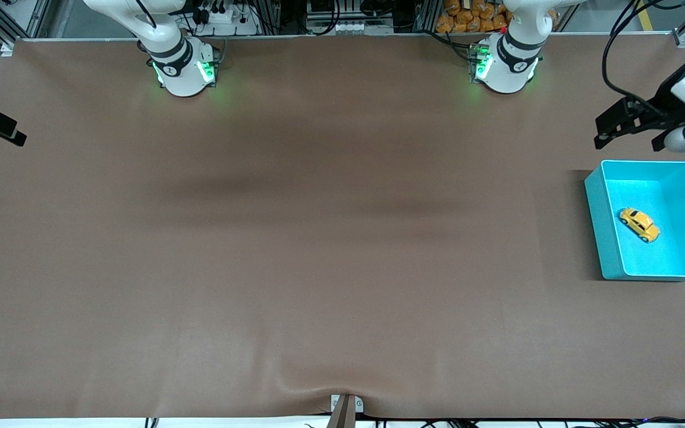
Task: Wind and store yellow beetle car
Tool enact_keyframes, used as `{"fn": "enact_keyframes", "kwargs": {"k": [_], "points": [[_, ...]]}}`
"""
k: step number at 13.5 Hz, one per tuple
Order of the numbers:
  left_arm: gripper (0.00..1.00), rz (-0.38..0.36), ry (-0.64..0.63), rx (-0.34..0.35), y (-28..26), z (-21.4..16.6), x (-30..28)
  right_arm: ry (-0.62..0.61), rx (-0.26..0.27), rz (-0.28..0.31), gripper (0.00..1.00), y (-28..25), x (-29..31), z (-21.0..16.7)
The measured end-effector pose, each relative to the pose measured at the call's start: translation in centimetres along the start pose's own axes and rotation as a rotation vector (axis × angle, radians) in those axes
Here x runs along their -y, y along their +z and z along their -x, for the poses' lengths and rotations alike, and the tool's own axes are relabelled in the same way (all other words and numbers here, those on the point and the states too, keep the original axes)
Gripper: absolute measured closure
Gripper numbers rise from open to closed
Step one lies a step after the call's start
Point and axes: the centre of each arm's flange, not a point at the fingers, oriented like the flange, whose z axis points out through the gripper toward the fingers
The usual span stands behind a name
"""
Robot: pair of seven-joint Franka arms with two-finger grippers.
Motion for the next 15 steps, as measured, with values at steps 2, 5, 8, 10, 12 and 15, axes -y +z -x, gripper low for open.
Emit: {"fn": "enact_keyframes", "kwargs": {"k": [2, 5, 8, 10, 12, 15], "points": [[0.0, -0.003, 0.016, 0.043, 0.7, 0.4, -0.8, 0.0, 0.0, 0.0, 0.0, 0.0, 0.0, 0.0], [0.0, -0.006, 0.018, 0.053, 1.1, 0.3, -0.9, 0.0, 0.0, 0.0, 0.0, 0.0, 0.0, 0.0], [0.0, -0.039, 0.025, 0.051, 1.1, 0.3, -1.0, 0.0, 0.0, 0.0, 0.0, 0.0, 0.0, 0.0], [0.0, -0.046, 0.037, 0.051, 1.1, 0.4, -1.6, 0.0, 0.0, 0.0, 0.0, 0.0, 0.0, 0.0], [0.0, -0.046, 0.039, 0.051, 1.1, 0.4, -1.6, 0.0, 0.0, 0.0, 0.0, 0.0, 0.0, 0.0], [0.0, -0.046, 0.056, 0.054, 1.1, 0.4, -1.6, 0.0, 0.0, 0.0, 0.0, 0.0, 0.0, 0.0]]}}
